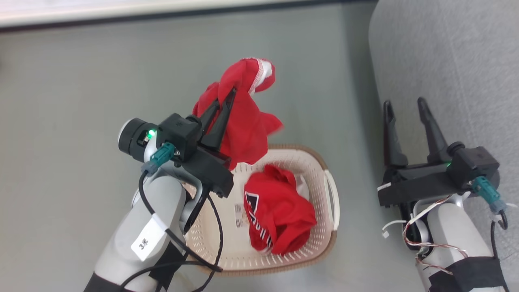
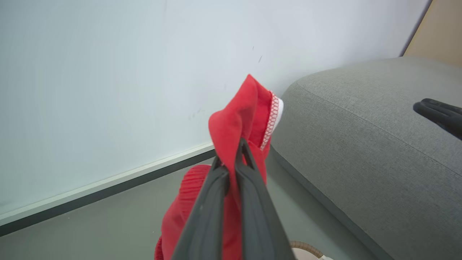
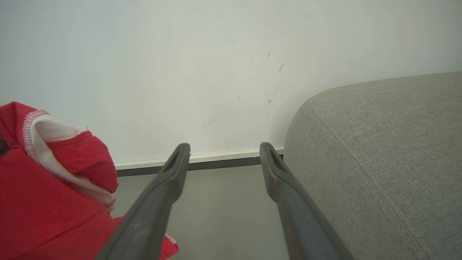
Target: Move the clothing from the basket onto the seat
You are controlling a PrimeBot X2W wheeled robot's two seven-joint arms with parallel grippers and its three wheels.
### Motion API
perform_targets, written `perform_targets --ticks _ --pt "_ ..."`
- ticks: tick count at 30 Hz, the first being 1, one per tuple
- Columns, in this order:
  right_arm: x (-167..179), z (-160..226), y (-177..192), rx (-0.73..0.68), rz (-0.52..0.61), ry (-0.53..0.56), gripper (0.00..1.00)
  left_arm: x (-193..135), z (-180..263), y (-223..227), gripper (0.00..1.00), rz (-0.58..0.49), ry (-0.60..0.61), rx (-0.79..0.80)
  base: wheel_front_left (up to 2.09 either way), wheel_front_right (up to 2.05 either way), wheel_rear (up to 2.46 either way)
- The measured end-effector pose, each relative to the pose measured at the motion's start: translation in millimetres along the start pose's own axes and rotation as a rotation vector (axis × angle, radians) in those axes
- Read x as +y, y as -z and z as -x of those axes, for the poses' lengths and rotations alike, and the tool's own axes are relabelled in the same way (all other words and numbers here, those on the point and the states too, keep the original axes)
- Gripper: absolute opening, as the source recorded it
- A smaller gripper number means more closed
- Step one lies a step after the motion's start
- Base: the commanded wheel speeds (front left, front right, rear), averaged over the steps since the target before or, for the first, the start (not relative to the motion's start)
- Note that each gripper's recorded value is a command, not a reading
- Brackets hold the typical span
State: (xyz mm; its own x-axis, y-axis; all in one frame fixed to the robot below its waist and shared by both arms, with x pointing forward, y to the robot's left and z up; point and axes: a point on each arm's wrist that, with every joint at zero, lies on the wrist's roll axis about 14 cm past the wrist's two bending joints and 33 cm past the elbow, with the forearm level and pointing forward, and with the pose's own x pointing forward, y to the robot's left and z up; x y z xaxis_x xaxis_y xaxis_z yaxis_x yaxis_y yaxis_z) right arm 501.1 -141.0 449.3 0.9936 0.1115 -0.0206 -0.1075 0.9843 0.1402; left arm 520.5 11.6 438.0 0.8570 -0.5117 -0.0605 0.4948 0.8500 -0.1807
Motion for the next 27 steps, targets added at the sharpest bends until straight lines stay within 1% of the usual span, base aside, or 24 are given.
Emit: perform_targets --ticks 8,12,17,23,27 --pt "18 15 -28 -0.040 0.001 -0.054 1.00 -3 21 -53 0.00 -0.082 -0.003 -0.098 0.00 0.00 0.00" --pt "26 28 -35 -0.042 -0.002 -0.075 1.00 -9 36 -65 0.00 -0.080 -0.006 -0.118 0.00 0.00 0.00" --pt "34 47 -41 -0.041 -0.001 -0.095 1.00 -20 53 -82 0.00 -0.104 0.002 -0.146 0.00 0.00 0.00" --pt "49 68 -41 -0.031 0.004 -0.145 1.00 -33 70 -95 0.00 -0.116 0.012 -0.173 0.00 0.00 0.00" --pt "68 85 -46 -0.040 0.013 -0.209 1.00 -45 83 -106 0.00 -0.129 0.025 -0.198 0.00 0.00 0.00"
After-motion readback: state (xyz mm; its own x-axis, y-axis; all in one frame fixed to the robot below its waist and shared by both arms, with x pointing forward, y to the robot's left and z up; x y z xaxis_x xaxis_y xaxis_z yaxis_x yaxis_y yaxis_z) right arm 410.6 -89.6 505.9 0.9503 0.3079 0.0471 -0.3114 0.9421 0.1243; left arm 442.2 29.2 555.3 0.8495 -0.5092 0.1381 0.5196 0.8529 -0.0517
